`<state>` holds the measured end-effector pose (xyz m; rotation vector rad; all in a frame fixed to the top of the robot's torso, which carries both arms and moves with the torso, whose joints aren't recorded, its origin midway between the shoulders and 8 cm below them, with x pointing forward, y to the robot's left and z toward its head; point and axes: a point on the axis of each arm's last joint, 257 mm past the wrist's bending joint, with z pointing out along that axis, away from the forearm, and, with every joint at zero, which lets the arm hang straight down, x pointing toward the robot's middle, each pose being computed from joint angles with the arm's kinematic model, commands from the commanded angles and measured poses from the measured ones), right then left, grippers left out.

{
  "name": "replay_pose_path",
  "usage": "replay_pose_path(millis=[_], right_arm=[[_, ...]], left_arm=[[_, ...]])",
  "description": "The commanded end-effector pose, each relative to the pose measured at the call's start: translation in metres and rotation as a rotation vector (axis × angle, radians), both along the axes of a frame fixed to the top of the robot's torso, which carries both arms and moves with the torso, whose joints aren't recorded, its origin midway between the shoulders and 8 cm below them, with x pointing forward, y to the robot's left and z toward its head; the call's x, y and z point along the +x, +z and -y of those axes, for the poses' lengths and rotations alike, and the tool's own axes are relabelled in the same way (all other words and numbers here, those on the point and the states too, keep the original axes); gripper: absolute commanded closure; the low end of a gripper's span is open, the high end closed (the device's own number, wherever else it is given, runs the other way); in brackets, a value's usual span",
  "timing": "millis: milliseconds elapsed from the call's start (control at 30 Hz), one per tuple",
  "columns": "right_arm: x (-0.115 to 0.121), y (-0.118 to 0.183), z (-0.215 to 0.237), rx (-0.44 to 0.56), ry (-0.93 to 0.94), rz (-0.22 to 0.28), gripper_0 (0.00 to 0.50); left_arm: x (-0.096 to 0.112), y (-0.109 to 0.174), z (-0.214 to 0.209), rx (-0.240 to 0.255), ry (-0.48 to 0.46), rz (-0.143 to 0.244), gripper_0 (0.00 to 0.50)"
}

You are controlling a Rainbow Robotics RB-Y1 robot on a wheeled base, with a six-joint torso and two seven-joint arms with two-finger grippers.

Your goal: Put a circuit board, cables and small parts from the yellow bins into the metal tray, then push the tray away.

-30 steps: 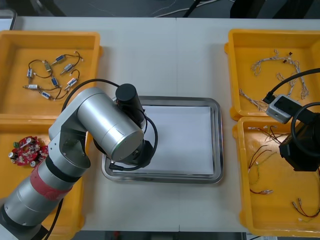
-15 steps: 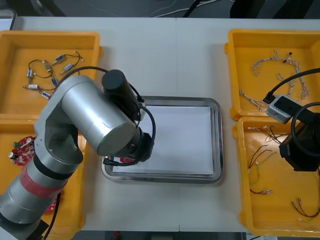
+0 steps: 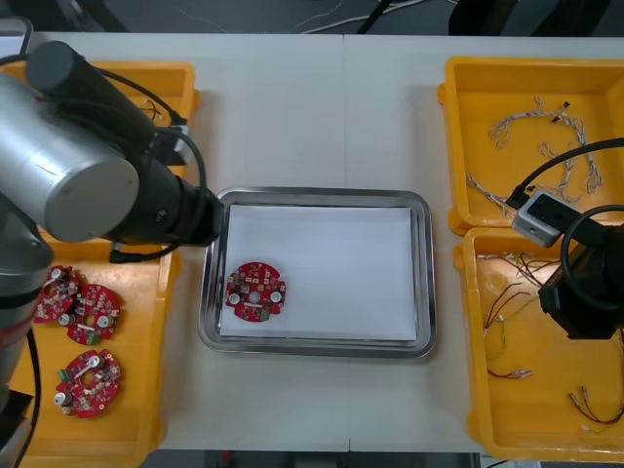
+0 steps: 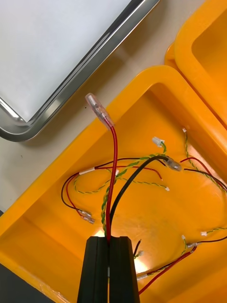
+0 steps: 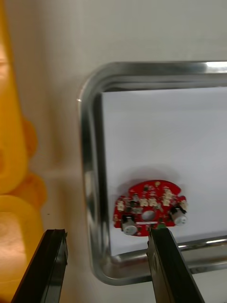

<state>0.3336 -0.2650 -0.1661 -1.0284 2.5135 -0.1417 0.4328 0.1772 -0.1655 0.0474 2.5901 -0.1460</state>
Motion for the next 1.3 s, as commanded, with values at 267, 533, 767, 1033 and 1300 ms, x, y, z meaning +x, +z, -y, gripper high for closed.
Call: replay_pose_path(millis=[267, 533, 767, 1033, 1300], right_arm=[[-0.009, -0.011, -0.038, -0.027, 0.144, -0.022, 0.5], [-0.005, -0.015, -0.079, -0.041, 0.276, 0.008, 0.5], [0.001, -0.019, -0.113, -0.06, 0.37, 0.048, 0.5], [0.007, -0.031, -0.155, -0.071, 0.455, 0.024, 0.5], [0.019, -0.039, -0.192, -0.146, 0.528, 0.042, 0.5]], left_arm=[[0.011, 0.071, -0.137, 0.067, 0.162, 0.109, 0.0], [0.016, 0.075, -0.225, 0.109, 0.27, 0.056, 0.0], [0.016, 0.061, -0.27, 0.119, 0.353, -0.013, 0.0], [0.032, 0.063, -0.285, 0.103, 0.402, -0.038, 0.0], [0.061, 0.076, -0.282, 0.123, 0.352, 0.0, 0.0]])
